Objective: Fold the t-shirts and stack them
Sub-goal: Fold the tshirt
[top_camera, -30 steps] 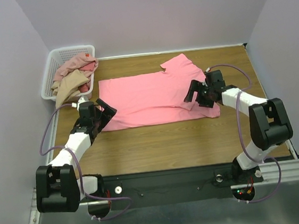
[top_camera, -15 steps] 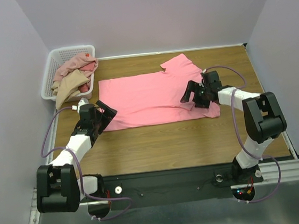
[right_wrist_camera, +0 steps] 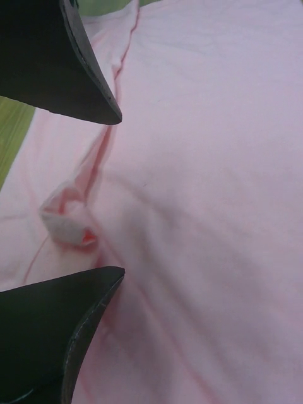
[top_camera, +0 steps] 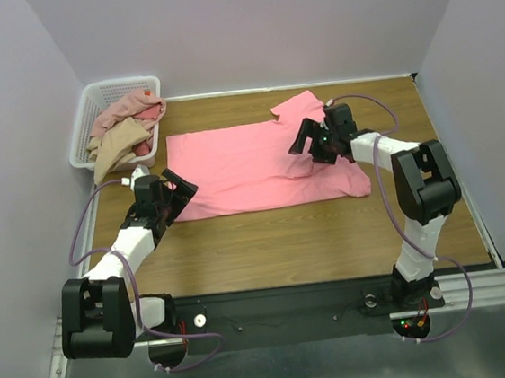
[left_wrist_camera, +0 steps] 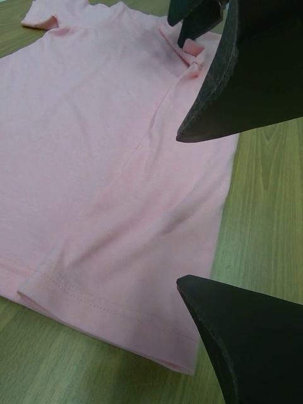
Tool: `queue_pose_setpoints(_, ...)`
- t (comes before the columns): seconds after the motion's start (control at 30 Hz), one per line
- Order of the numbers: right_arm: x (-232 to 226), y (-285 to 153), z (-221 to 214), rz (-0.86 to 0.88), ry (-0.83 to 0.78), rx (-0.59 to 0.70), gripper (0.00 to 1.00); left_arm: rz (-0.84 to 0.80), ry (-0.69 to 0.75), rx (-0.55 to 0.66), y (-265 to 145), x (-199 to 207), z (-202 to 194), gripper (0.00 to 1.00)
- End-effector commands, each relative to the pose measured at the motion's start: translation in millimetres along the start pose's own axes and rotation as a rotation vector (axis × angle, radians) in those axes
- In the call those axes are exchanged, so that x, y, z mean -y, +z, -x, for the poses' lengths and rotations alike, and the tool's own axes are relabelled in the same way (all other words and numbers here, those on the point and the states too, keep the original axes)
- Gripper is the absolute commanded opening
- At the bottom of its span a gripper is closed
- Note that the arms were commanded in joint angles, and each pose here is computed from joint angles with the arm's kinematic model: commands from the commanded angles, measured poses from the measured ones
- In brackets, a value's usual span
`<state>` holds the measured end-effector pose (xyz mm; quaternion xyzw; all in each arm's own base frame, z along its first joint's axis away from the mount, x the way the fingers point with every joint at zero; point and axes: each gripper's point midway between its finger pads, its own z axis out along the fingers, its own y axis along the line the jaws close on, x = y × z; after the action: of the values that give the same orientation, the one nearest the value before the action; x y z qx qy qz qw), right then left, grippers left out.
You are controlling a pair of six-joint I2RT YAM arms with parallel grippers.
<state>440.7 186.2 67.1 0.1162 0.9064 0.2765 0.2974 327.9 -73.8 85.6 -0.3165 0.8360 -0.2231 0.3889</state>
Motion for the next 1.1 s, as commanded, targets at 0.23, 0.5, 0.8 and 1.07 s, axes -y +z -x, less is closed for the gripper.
queue_pose_setpoints(0.23,-40.0,0.9,75.2,0.020,-0.053,0.225,1.00,-0.039,0.034,0.047,1.6,22.1,20.3,0.99)
queue_pose_setpoints(0.5,-20.7,-79.6,38.8,-0.054,-0.085,0.258,1.00,-0.067,0.053,0.011,14.8,41.6,19.1,0.99)
queue_pose_setpoints(0.8,-0.1,-59.0,-25.2,-0.058,0.003,0.087,1.00,-0.087,0.064,-0.030,34.1,44.6,4.8,0.99)
queue_pose_setpoints(1.07,15.0,-38.0,-48.0,-0.090,0.036,0.004,0.90,-0.062,0.055,-0.055,43.8,30.5,-7.8,0.99)
